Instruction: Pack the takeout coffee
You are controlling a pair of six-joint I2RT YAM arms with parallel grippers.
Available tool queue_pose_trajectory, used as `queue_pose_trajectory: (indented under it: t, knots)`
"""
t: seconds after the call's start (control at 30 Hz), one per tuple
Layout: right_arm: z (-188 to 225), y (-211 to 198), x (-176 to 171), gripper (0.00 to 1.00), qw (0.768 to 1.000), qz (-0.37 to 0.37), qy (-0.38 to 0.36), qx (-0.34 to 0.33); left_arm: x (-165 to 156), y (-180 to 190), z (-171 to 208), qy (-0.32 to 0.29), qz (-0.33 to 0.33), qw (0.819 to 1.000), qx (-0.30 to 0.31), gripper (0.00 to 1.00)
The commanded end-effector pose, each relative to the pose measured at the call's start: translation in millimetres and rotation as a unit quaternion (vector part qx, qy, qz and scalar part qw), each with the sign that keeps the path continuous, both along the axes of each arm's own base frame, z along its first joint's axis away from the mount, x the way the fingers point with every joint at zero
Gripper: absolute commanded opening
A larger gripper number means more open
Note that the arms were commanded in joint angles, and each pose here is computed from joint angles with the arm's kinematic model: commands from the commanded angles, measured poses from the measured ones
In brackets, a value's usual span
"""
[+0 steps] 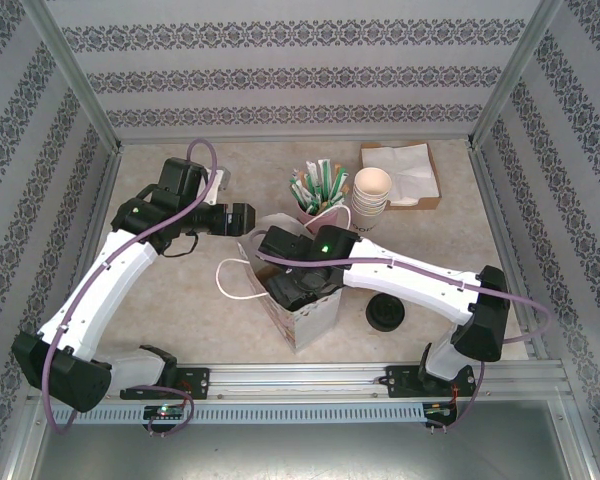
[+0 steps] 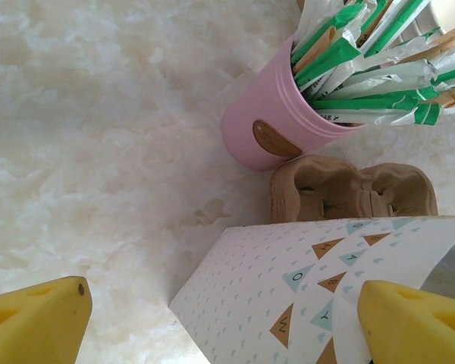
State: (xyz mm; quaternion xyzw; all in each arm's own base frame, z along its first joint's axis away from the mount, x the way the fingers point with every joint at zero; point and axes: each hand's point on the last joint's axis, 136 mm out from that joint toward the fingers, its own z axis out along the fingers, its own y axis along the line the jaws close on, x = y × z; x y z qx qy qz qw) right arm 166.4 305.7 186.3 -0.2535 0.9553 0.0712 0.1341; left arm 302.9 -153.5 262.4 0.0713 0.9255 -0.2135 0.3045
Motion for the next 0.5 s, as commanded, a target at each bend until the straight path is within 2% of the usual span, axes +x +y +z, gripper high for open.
queue_pose_trajectory:
  t: [0.0, 0.47]
  knots:
    - [6.8, -6.7, -0.8, 0.79, 1.0, -0.003, 0.004, -0.003, 1.5, -0.4, 7.4, -0.005, 0.004, 1.0, 0.007, 0.91]
    - [10.5, -11.2, -6.7, 0.61, 1.0, 0.003, 0.014, -0.007, 1.4, -2.5, 7.8, -0.006, 0.004, 1.0, 0.01, 0.91]
